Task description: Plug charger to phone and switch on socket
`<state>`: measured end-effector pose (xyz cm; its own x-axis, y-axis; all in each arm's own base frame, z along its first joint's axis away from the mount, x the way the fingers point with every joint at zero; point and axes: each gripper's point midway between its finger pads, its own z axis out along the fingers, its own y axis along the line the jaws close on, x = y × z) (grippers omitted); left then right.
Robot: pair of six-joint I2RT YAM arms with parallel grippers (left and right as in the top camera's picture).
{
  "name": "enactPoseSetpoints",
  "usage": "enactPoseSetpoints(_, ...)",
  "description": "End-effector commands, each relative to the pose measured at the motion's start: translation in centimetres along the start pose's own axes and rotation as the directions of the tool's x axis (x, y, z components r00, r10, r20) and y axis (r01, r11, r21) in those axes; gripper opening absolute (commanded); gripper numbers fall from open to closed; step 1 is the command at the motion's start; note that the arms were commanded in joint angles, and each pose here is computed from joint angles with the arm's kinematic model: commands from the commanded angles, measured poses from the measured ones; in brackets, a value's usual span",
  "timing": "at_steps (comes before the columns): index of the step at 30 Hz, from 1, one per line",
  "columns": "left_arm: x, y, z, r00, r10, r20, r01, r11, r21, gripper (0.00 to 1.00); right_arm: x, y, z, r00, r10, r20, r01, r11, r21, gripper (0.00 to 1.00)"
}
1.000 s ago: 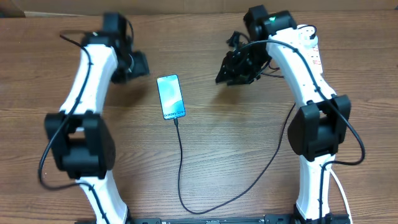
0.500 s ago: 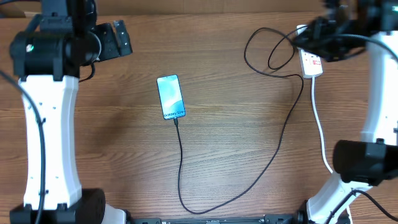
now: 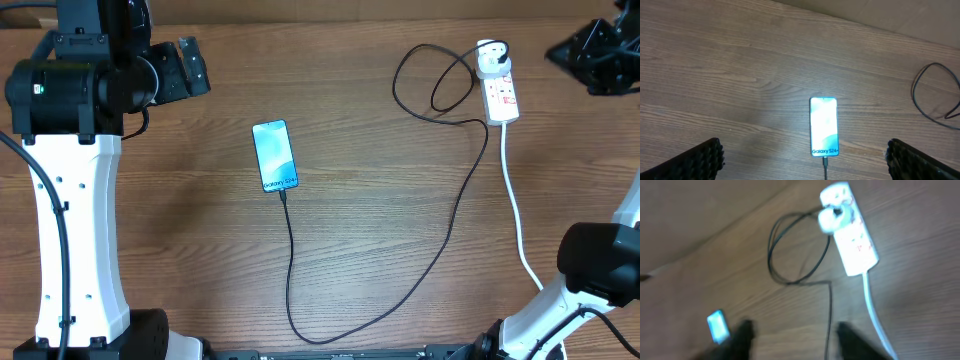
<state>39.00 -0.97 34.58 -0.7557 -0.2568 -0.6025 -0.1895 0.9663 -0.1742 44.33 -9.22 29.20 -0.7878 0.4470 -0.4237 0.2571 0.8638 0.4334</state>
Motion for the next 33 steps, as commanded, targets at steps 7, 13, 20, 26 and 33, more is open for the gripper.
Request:
enactPoseSetpoints(7,-0.4,0.3,0.0,1.000,0.006,0.009,-0.006,1.000,-0.014,1.00,-2.5,-5.1,4.8,1.000,0.008,0.025,-0.013,0.982,0.190,0.85)
enactPoseSetpoints(13,-0.4,0.3,0.0,1.000,0.006,0.009,-0.006,1.000,-0.014,1.00,-3.4,-8.4,8.4,0.990,0.131,0.054,-0.141,0.950,0.279,0.90)
enactPoseSetpoints(20,-0.4,0.3,0.0,1.000,0.006,0.009,-0.006,1.000,-0.014,1.00,-3.6,-11.3,13.4,0.973,0.222,0.067,-0.231,0.915,0.329,1.00)
enactPoseSetpoints(26,-0.4,0.3,0.0,1.000,0.006,0.009,-0.006,1.000,-0.014,1.00,-3.9,-12.7,16.5,0.971,0.229,0.071,-0.239,0.914,0.328,1.00)
enactPoseSetpoints(33,-0.4,0.3,0.0,1.000,0.006,0.009,-0.006,1.000,-0.014,1.00,-4.5,-13.8,18.4,0.951,0.285,0.121,-0.309,0.891,0.332,1.00)
